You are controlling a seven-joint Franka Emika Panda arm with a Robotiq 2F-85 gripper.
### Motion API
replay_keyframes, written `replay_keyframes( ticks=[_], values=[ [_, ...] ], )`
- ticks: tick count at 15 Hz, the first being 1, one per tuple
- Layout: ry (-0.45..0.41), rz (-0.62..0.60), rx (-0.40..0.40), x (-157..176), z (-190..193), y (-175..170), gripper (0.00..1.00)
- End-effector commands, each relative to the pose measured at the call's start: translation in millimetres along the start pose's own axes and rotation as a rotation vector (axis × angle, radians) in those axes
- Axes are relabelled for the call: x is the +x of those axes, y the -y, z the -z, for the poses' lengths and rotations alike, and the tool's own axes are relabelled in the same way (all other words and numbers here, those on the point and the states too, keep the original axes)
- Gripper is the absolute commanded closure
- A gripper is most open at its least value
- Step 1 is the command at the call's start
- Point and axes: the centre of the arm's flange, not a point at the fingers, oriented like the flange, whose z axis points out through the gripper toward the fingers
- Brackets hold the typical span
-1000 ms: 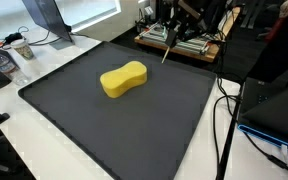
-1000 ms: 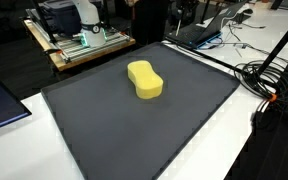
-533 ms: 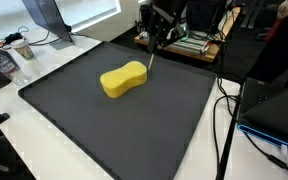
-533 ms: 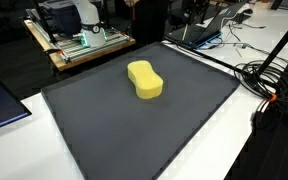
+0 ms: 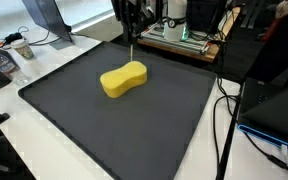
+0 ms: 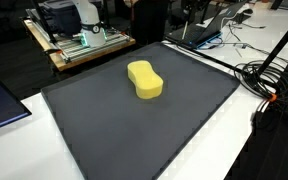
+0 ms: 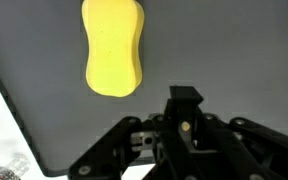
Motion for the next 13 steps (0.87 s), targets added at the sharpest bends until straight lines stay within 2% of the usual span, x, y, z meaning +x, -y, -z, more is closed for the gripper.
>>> replay_keyframes(
  ticks=[1, 6, 13],
  values=[
    [0.026, 0.061, 0.039, -10, 13, -46, 0.96],
    [0.019, 0.168, 0.111, -43, 26, -116, 0.96],
    [-0.064, 0.27, 0.163, -108, 46, -208, 0.96]
  ],
)
